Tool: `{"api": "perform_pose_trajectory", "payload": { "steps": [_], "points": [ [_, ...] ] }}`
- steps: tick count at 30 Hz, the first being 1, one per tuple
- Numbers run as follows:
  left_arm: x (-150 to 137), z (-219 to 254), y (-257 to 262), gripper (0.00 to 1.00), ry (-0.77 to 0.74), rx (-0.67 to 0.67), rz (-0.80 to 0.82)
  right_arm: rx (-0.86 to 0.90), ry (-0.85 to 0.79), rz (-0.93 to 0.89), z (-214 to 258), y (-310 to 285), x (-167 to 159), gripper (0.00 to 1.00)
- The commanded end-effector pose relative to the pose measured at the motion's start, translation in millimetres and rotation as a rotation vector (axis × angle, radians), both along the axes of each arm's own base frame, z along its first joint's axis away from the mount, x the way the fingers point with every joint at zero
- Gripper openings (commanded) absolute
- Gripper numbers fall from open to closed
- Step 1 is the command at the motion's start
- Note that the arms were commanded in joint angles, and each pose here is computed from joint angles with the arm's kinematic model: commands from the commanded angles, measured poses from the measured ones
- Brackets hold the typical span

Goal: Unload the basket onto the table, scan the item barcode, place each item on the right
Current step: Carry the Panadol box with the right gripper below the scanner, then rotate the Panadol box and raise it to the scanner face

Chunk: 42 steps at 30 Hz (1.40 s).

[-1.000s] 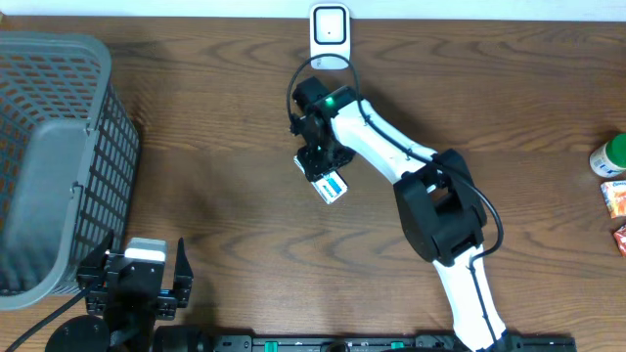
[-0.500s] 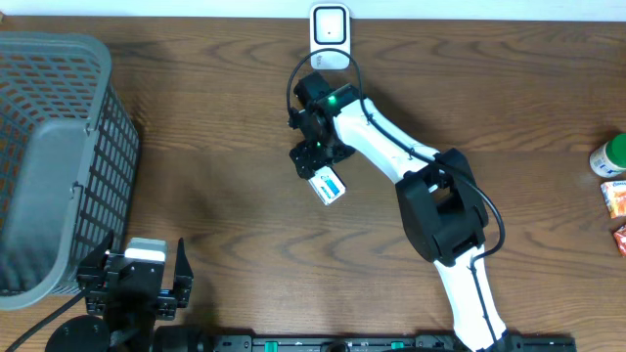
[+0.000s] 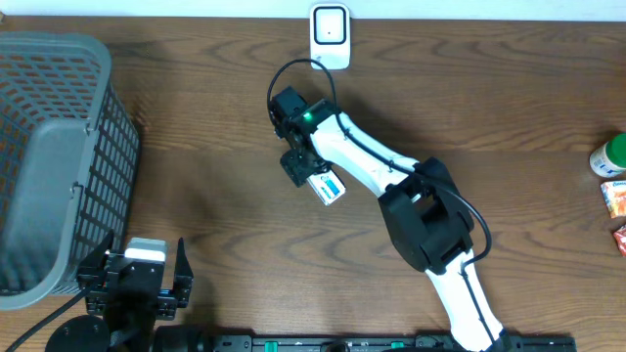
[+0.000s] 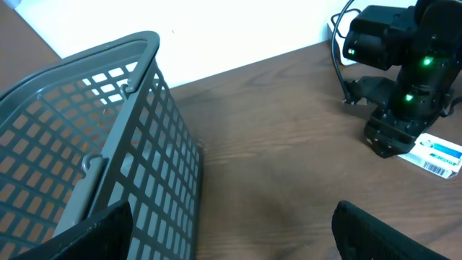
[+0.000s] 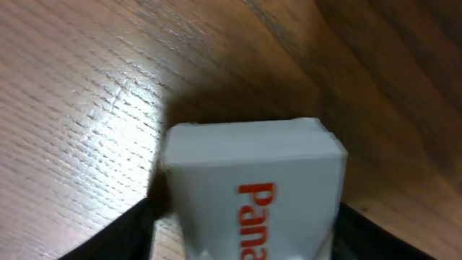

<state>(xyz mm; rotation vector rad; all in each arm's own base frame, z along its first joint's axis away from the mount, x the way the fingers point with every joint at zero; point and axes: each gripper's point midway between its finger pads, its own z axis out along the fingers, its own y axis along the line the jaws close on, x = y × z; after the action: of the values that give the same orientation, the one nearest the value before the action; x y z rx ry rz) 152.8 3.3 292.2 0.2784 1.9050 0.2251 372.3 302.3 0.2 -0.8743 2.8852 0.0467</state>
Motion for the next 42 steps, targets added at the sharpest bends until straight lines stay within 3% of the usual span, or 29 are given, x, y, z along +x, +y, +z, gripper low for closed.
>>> {"api": "perform_pose_trajectory", "payload": {
  "steps": [1, 7, 15, 20, 33, 42],
  "points": [
    [0, -1, 0, 0.86, 0.003, -0.012, 0.003, -0.062, 0.019, -0.035, -21, -12, -3, 0.59],
    [0, -1, 0, 0.86, 0.003, -0.012, 0.003, -0.071, 0.039, -0.056, -21, -17, -6, 0.44],
    [0, 0, 0, 0.86, 0.002, -0.012, 0.003, -0.069, 0.116, -0.055, -21, -21, -20, 0.36],
    [0, 0, 0, 0.86, 0.002, -0.012, 0.003, -0.010, 0.172, -0.072, -15, -22, -21, 0.36],
    [0, 0, 0, 0.86, 0.002, -0.012, 0.003, 0.520, 0.518, -0.068, 39, -1, -31, 0.37],
    [0, -1, 0, 0.86, 0.003, -0.012, 0.003, 0.887, 0.624, -0.050, 88, 11, -22, 0.37]
  ]
}}
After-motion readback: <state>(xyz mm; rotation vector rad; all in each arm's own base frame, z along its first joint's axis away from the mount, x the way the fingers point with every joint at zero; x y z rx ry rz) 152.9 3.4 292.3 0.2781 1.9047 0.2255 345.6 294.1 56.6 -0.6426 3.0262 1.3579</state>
